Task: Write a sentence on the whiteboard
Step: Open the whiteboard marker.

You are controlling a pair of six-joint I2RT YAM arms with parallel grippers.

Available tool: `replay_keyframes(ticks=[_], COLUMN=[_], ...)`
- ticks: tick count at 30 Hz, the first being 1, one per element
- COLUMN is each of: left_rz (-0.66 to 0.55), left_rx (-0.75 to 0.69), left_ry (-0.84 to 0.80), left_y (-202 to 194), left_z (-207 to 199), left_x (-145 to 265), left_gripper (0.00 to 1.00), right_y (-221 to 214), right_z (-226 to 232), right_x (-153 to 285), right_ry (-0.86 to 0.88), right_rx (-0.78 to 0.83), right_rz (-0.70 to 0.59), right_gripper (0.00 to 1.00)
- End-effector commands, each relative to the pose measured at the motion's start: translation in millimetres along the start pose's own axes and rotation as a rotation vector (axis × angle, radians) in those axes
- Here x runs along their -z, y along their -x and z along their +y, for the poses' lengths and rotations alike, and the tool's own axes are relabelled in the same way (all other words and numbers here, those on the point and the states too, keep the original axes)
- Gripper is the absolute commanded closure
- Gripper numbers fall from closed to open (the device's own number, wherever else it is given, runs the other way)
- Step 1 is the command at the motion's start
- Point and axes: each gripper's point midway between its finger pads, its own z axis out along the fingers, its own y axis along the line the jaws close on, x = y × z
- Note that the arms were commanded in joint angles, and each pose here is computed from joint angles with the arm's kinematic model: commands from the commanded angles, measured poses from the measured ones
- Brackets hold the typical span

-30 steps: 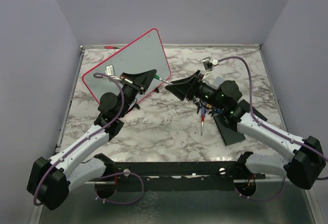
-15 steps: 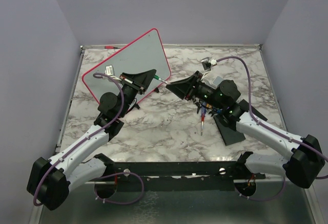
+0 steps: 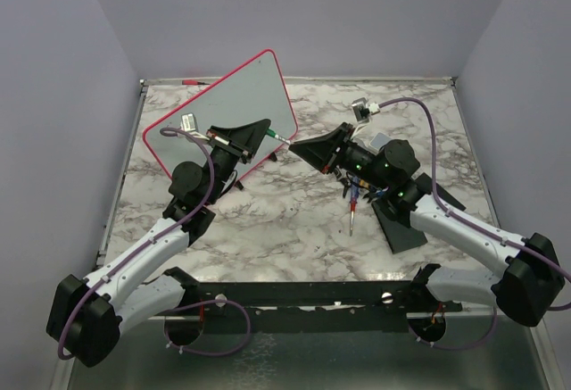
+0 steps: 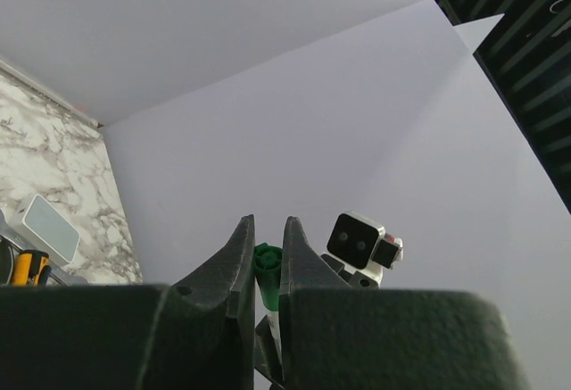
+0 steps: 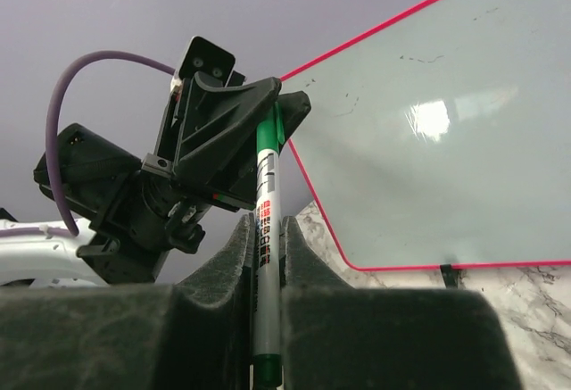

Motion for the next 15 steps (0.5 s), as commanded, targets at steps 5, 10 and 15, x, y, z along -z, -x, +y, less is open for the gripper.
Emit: replay_keyframes(ticks=[5,10,15], left_rz=[-0.042,-0.081,-0.108], left_rx=[-0.054,-0.075,-0.086], left_ry=[0.030,0.011,0.016], left_y=[9.3,19.6,30.2], left_z=[6.7,-3.7,-4.9], left_x=[-0.2,0.2,-0.3], left_gripper=[1.00,1.00,1.00], right_y=[4.6,1.4,-4.1], right_z=[9.5,5.6,5.4], right_x=[2.0,9.7,15.4], right_ry=[0.049,0.031,0.033], right_rx=[0.044,0.051,0.058], right_rz=[-0.026,-0.036,-0.024], right_gripper=[0.99,0.99,0.99])
